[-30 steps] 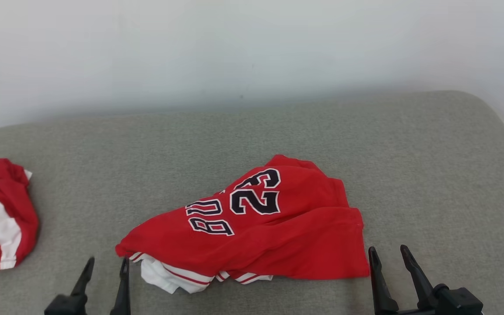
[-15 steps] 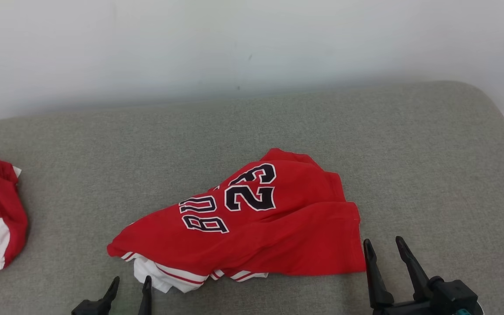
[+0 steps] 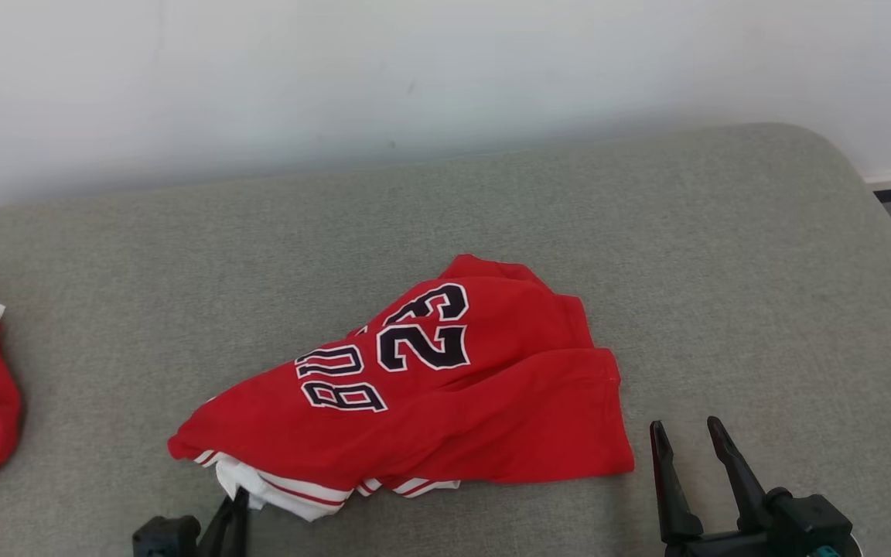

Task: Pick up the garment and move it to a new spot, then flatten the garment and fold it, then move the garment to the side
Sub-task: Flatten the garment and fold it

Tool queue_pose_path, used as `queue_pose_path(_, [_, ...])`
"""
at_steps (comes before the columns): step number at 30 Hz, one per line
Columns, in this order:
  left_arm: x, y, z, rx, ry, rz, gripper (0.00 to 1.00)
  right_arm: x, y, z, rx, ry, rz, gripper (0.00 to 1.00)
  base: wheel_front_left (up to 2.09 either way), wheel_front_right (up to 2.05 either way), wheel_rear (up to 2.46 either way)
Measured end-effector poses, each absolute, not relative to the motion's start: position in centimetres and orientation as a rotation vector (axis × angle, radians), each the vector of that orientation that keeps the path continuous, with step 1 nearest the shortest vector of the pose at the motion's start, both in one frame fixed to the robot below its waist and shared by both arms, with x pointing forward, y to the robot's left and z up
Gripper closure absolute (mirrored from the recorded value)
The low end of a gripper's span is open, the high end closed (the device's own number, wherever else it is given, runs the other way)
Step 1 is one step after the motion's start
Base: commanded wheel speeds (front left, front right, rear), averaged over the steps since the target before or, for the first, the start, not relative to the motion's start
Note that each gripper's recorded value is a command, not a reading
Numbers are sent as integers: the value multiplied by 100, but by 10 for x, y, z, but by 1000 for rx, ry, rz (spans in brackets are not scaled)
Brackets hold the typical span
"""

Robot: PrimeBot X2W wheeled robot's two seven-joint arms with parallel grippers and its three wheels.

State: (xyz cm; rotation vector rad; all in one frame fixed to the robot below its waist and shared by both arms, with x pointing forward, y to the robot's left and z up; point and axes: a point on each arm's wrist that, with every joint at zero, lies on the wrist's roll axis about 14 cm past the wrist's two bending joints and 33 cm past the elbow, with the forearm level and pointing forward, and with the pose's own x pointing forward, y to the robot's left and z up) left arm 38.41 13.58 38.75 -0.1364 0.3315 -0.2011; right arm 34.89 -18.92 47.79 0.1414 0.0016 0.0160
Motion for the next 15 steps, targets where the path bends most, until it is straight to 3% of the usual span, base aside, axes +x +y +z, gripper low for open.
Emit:
queue_pose_path(7, [383,156,423,-148,204,-152,100,351,-175,477,161,6,60,0,0,0,0])
queue_pose_path(15, [345,172,431,-129,183,-122,100,357,-153,480,177,1,128,0,0,0,0])
